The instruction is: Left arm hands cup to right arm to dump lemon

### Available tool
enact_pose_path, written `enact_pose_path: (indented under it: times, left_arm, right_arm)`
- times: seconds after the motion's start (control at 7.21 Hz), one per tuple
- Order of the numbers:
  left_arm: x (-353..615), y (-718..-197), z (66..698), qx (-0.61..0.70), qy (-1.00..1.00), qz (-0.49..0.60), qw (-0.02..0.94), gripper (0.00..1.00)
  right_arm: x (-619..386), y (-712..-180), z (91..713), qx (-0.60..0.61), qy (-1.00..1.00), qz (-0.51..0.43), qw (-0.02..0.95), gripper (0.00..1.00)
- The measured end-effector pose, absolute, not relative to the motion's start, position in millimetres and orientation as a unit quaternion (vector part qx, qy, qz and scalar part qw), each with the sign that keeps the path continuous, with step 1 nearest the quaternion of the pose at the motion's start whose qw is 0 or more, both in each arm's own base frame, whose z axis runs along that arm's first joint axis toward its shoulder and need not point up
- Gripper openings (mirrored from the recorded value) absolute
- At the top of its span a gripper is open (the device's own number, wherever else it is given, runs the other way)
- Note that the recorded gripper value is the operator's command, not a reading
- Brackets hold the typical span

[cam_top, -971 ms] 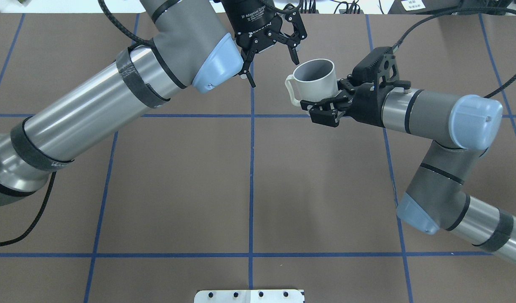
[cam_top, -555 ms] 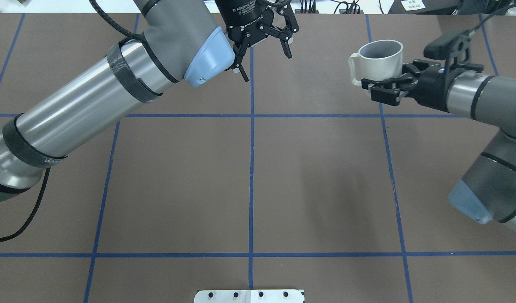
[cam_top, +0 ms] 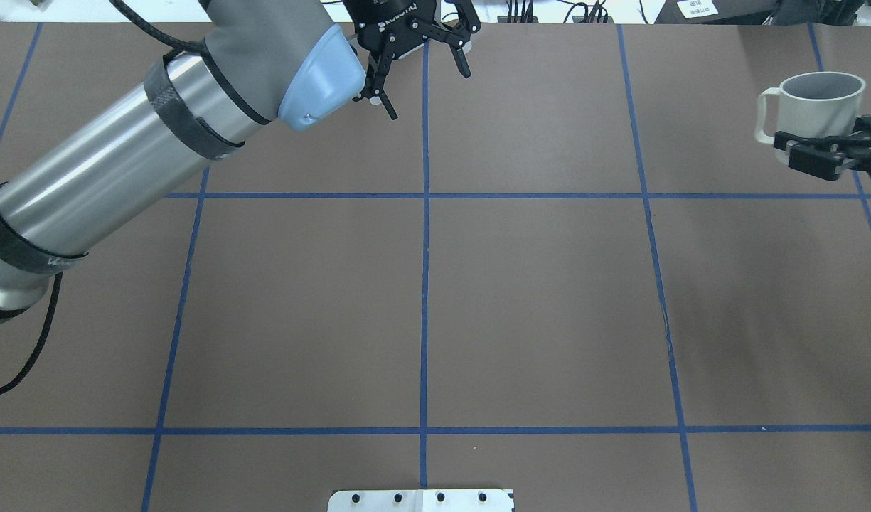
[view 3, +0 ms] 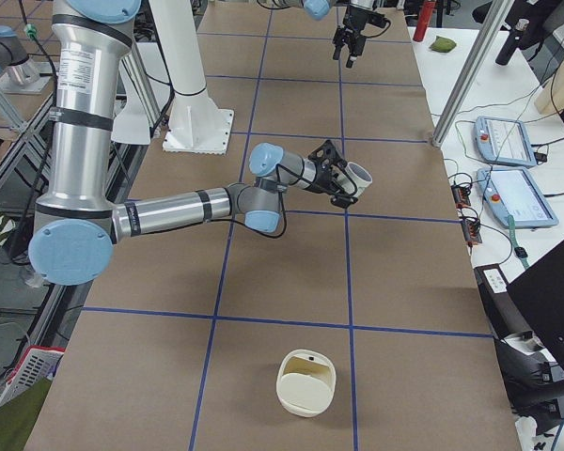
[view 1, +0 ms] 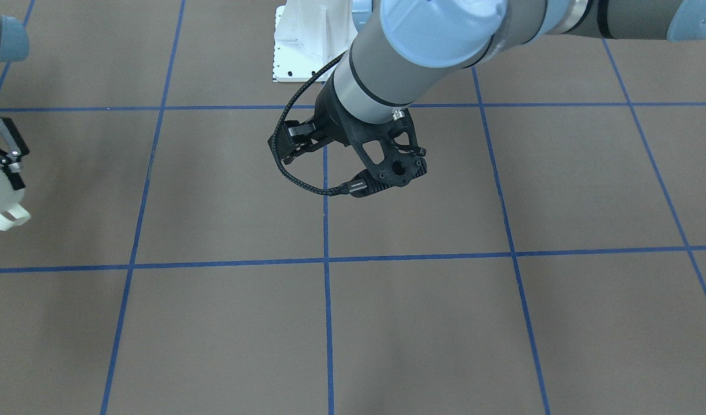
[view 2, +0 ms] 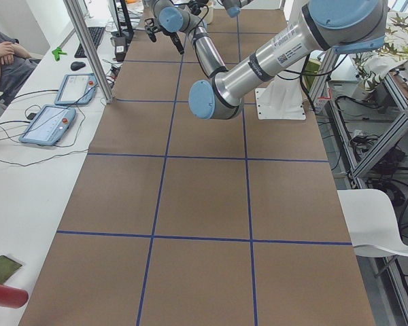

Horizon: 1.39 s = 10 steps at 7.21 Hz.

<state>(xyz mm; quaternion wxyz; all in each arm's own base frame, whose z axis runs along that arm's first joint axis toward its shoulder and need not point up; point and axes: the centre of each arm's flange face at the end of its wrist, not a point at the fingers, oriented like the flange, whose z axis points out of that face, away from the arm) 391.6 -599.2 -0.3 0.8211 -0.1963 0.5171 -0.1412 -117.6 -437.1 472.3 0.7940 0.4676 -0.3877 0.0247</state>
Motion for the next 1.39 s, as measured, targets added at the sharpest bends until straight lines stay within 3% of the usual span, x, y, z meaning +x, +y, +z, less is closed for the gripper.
enact_pose_path:
  times: [0.28,0.97,1.39]
  left_arm:
    - [358.7,-607.3,14.6,-0.167,0.523,-0.150,0.822,1.00]
    - [286.9,-594.1,185.7,-0.015,0.460,-0.089,0.883,1.00]
    - [271.4,-597.8,198.4,0.006,0.447,-0.082,0.891,1.00]
  right_arm:
    - [-65.6,-430.3,497.5,0.486,-0.364,0.064,0.792,0.00]
    - [64.3,-409.4,561.3,0.469,-0.355,0.144,0.796,0.00]
    - [82.6,-380.2,637.2,0.454,-0.397,0.194,0.773,0.00]
